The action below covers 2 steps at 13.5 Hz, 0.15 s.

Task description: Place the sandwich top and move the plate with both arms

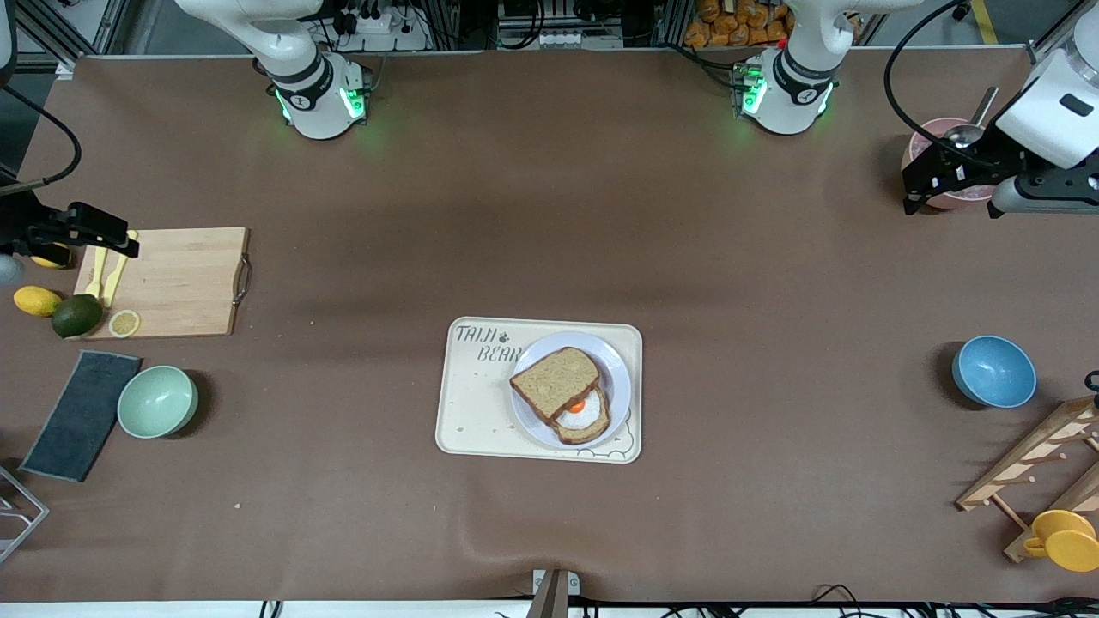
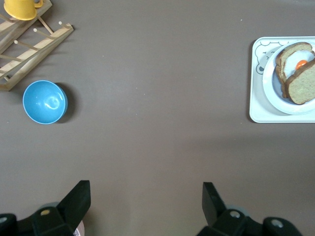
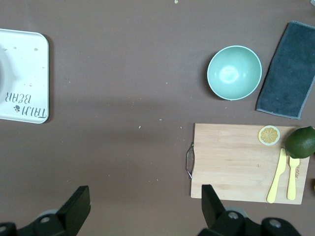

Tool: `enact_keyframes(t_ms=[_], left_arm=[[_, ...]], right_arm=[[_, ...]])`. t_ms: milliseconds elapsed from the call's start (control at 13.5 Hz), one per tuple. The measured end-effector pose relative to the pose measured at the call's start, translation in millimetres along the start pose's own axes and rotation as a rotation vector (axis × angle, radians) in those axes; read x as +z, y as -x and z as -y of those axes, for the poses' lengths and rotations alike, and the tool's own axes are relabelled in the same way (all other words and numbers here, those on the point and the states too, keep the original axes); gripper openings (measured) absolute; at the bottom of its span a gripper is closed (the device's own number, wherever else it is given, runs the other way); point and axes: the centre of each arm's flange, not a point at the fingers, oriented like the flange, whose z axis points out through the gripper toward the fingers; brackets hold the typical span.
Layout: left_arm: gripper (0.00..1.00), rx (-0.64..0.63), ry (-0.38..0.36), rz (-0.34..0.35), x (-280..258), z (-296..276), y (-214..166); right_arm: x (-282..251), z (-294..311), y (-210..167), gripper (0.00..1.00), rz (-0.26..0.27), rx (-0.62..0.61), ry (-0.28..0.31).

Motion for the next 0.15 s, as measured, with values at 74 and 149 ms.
enact_keyframes(t_ms=[74, 149], left_arm=[[1.00, 0.000, 0.003, 0.000, 0.0, -0.2, 0.0], [1.00, 0.000, 0.003, 0.000, 0.0, -0.3, 0.0]], right_arm=[[0.6, -1.6, 0.5, 1.00, 0.003, 0.003, -0.001], [2.2, -2.3, 0.6, 1.00, 0.010, 0.004, -0.002]])
